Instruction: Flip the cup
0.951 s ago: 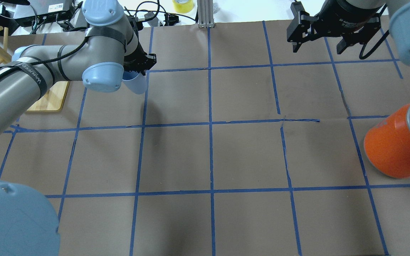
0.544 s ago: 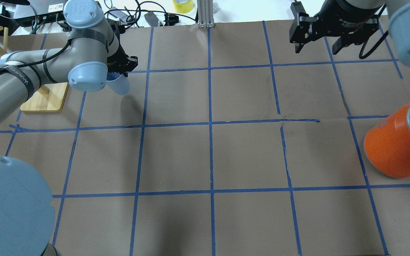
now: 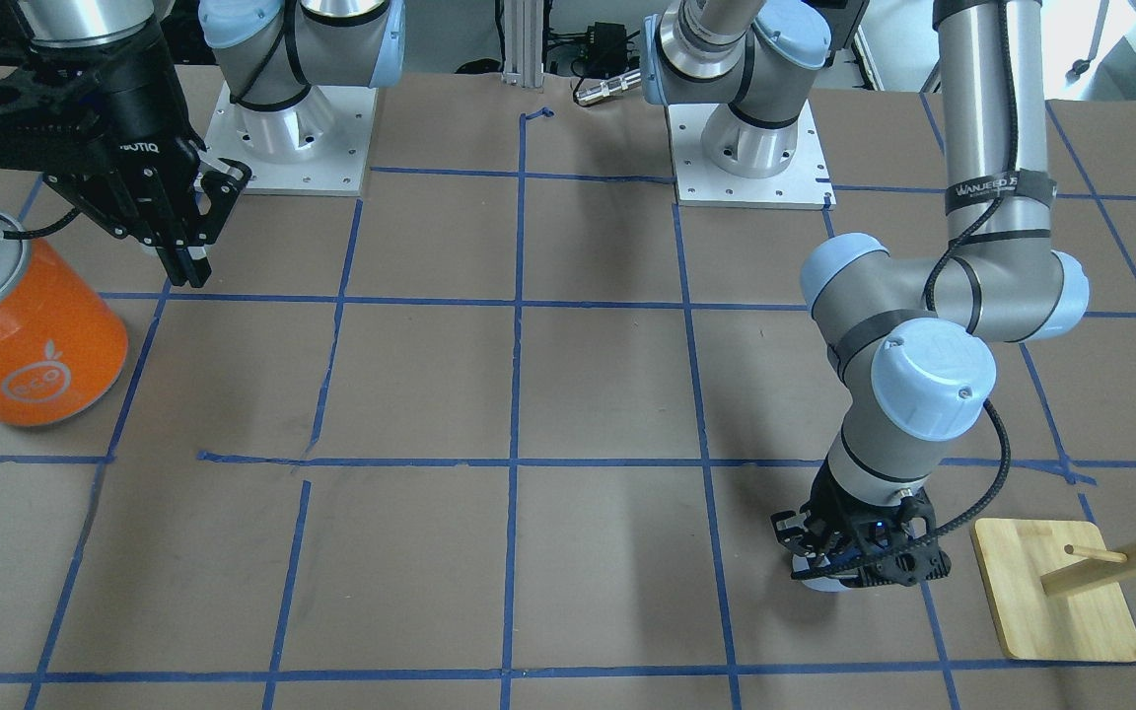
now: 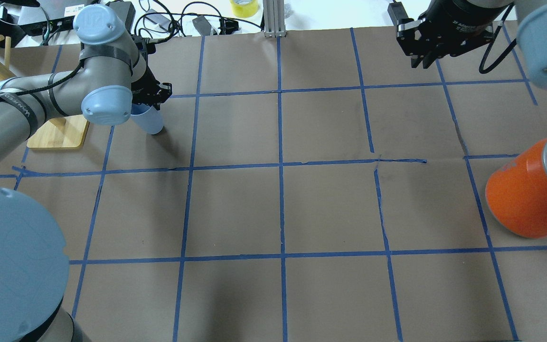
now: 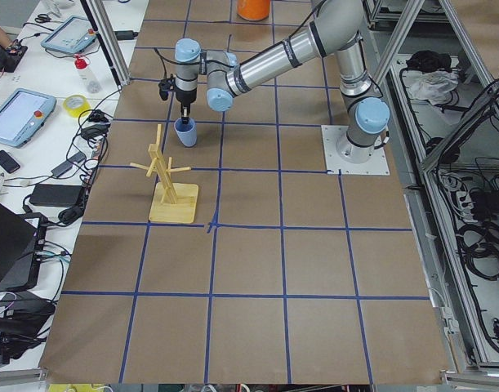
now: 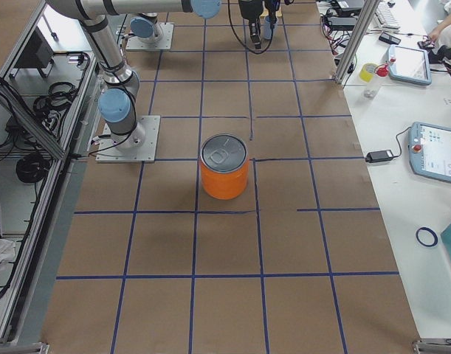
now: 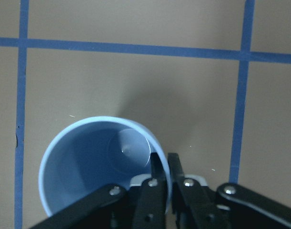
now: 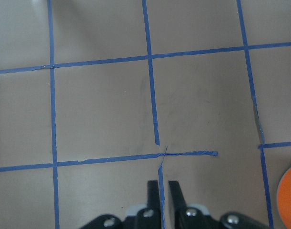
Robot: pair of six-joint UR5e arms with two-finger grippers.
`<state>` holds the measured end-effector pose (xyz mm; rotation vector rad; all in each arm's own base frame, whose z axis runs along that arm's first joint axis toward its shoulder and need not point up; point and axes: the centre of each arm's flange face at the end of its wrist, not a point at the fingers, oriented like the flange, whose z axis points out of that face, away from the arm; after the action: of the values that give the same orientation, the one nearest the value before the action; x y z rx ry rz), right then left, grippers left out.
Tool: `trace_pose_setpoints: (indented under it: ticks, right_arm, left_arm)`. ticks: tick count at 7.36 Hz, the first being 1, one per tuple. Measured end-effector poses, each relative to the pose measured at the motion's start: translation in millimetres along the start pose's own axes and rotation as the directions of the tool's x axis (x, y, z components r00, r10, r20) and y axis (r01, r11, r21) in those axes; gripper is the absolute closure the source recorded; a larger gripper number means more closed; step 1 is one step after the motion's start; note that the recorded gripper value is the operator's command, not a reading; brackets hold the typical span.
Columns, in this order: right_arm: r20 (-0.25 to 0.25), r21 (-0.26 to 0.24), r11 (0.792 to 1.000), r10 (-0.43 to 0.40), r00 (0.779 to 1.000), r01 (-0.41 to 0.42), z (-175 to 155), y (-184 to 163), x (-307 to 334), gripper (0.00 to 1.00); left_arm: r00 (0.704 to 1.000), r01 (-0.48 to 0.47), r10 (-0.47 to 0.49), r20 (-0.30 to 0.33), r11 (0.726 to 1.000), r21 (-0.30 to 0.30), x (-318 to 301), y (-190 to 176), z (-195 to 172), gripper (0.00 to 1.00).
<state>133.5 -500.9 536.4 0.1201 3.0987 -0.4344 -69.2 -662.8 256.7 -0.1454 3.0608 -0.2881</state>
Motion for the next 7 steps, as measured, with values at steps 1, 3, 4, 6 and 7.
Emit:
trace_pose_setpoints:
  ticks: [1, 3, 4, 6, 7]
  right_arm:
    - [-0.003, 0.002, 1.0, -0.001, 1.0, 0.001, 0, 0, 0, 0.39]
    - [-0.002, 0.0, 1.0, 0.0, 1.0, 0.0, 0, 1, 0, 0.0]
    - [0.001, -0.004, 1.0, 0.001, 1.0, -0.001, 1, 1, 0, 0.0]
    - [0.001, -0.009, 1.0, 0.002, 1.0, -0.002, 2, 2, 0, 0.0]
    - [-0.001, -0.011, 1.0, -0.001, 1.0, 0.001, 3, 2, 0, 0.0]
  left_arm:
    - [1.0, 0.005, -0.005, -0.011, 1.0, 0.005, 1, -1, -4, 0.0]
    - [0.998, 0.017, -0.016, -0.061, 1.0, 0.012, 5, 0, -32, 0.0]
    - [0.997, 0.034, -0.037, -0.067, 0.999, -0.036, 5, 5, -54, 0.0]
    - [0.996, 0.061, -0.068, -0.055, 0.991, -0.116, 0, 12, -130, 0.0]
    - [0.996, 0.063, -0.07, -0.054, 0.99, -0.126, -1, 21, -176, 0.0]
